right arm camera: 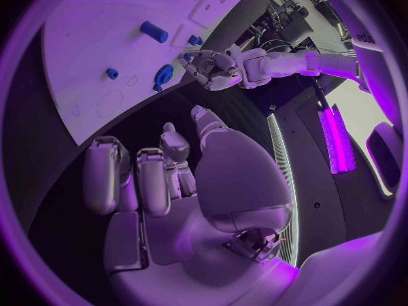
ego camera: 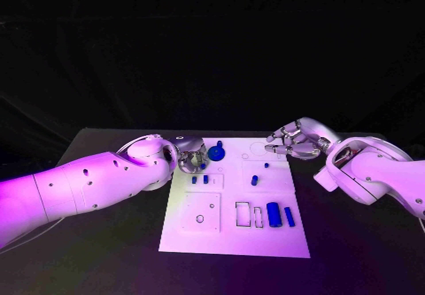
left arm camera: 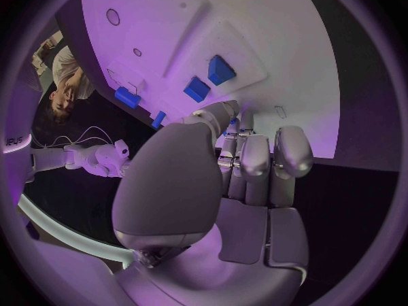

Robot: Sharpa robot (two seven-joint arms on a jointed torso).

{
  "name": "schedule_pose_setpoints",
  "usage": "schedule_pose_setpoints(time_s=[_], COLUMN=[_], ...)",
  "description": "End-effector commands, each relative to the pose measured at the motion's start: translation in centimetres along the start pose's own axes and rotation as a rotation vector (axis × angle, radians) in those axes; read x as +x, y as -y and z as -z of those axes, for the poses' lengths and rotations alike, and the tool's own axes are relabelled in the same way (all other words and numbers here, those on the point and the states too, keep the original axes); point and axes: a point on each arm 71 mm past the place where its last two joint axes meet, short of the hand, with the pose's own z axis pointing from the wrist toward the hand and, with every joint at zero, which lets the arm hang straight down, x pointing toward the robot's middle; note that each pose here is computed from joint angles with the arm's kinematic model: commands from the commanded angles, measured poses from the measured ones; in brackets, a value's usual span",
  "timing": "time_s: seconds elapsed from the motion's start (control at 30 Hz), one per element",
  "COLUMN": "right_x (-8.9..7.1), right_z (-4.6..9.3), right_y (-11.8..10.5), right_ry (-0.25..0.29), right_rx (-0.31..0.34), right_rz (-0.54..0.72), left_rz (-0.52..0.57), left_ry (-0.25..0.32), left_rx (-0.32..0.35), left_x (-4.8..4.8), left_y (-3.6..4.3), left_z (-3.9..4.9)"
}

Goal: Assemble the parts on the task board

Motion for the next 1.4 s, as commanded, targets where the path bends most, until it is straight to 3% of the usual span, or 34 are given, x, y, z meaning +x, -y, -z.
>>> schedule_pose_setpoints(time_s=[0.03, 0.5, 0.87, 1.03, 1.2, 1.3, 1.4], right_x=[0.1, -0.1, -0.4, -0.3, 0.4, 1.1, 1.7], right_z=[0.0, 0.0, -0.1, -0.3, -0.5, -0.7, -0.9], right_y=[-0.1, 0.2, 0.7, 1.0, 1.0, 0.9, 0.9], right_ry=[-0.004, 0.001, 0.000, -0.022, -0.059, -0.074, -0.080], right_rx=[-0.008, -0.002, 0.006, 0.004, -0.012, -0.032, -0.045], right_rz=[0.004, 0.005, 0.027, 0.090, 0.223, 0.364, 0.495], left_rz=[0.002, 0.001, 0.007, 0.034, 0.177, 0.395, 0.680], left_ry=[-0.008, -0.002, 0.049, 0.090, 0.146, 0.181, 0.206], left_rx=[-0.002, -0.024, -0.011, -0.022, -0.037, -0.063, -0.089], left_x=[0.04, -0.10, -0.66, -1.30, -2.20, -2.71, -2.88], left_y=[0.06, -0.84, -1.21, -1.89, -2.69, -3.56, -4.41], left_z=[0.00, 0.39, 1.11, 1.77, 2.59, 3.35, 4.08])
